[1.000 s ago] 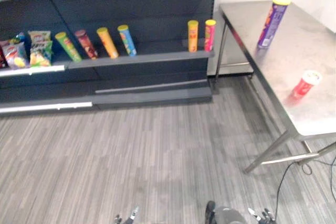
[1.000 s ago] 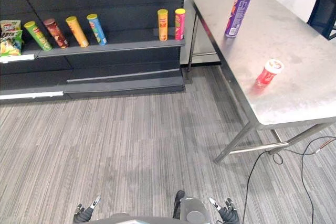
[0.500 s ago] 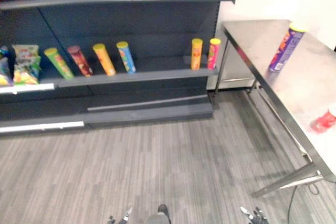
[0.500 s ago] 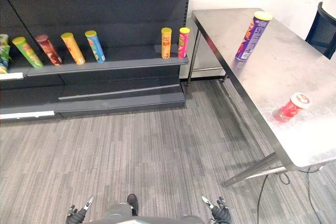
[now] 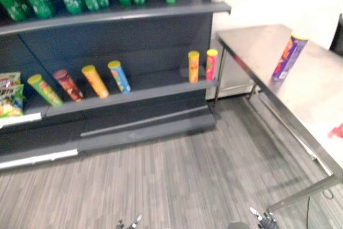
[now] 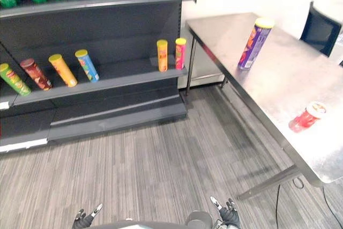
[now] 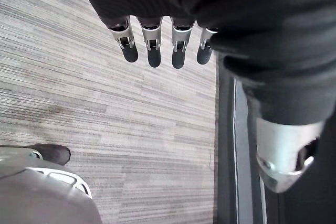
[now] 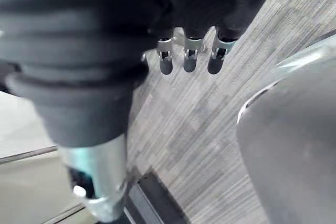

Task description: Put the gum and the chips on the shelf.

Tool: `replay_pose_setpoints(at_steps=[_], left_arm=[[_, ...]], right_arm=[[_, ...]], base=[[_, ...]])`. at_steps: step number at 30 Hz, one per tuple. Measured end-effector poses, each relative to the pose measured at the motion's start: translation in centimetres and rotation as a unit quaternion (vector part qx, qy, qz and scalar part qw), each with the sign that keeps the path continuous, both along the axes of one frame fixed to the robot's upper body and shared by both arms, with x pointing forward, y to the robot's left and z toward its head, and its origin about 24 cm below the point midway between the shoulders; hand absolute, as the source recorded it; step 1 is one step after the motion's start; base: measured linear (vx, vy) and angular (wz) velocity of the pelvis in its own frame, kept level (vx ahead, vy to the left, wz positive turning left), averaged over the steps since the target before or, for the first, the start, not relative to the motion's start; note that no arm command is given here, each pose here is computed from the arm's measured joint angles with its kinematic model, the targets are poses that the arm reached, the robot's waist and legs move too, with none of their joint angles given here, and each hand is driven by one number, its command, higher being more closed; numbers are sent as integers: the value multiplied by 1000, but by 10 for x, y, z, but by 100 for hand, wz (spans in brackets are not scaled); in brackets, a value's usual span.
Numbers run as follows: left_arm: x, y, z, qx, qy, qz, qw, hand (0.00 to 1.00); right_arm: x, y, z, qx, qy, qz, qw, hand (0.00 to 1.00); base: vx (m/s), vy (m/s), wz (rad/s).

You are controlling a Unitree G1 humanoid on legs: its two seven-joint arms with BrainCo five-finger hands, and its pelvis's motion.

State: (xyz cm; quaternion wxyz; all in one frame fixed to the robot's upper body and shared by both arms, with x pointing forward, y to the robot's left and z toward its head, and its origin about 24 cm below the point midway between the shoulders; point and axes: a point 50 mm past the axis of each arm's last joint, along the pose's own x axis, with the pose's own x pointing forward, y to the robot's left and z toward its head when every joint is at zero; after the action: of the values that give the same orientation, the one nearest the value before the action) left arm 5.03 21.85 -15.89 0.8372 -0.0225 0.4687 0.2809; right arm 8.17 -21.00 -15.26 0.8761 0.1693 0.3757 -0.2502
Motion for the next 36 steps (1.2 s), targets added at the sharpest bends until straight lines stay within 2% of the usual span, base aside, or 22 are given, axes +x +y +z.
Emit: replay_pose_setpoints(at_steps=[5, 9, 15, 30, 31, 34, 36], left_arm=[[0, 6, 1, 4, 8, 1, 1000, 0], [2, -3, -1, -1, 8, -12, 1000, 0], [4, -5, 0, -2, 1, -11, 1000, 0], [20, -6, 2, -5, -13, -46, 999, 0], [22, -6, 2, -5, -16, -44, 999, 0], [20, -4, 3, -20, -34, 32, 999, 0], [18, -1, 3, -23, -39, 57, 997, 0]], right_arm=[[12, 16, 1, 21, -23, 10, 999, 0], [22, 6, 5, 10, -38, 34, 999, 0], [24, 11, 4, 16, -35, 59, 997, 0], [20, 2, 6, -12, -22, 19, 999, 0], [19, 1, 6, -13, -21, 16, 1000, 0], [19, -3, 8, -21, -23, 18, 999, 0], [17, -3, 7, -20, -20, 14, 999, 0]], base=[[162, -62, -53], [74, -117, -56], [-16, -61, -23], [41, -9, -26], [90, -176, -53], [154, -154, -90], [236, -75, -116]])
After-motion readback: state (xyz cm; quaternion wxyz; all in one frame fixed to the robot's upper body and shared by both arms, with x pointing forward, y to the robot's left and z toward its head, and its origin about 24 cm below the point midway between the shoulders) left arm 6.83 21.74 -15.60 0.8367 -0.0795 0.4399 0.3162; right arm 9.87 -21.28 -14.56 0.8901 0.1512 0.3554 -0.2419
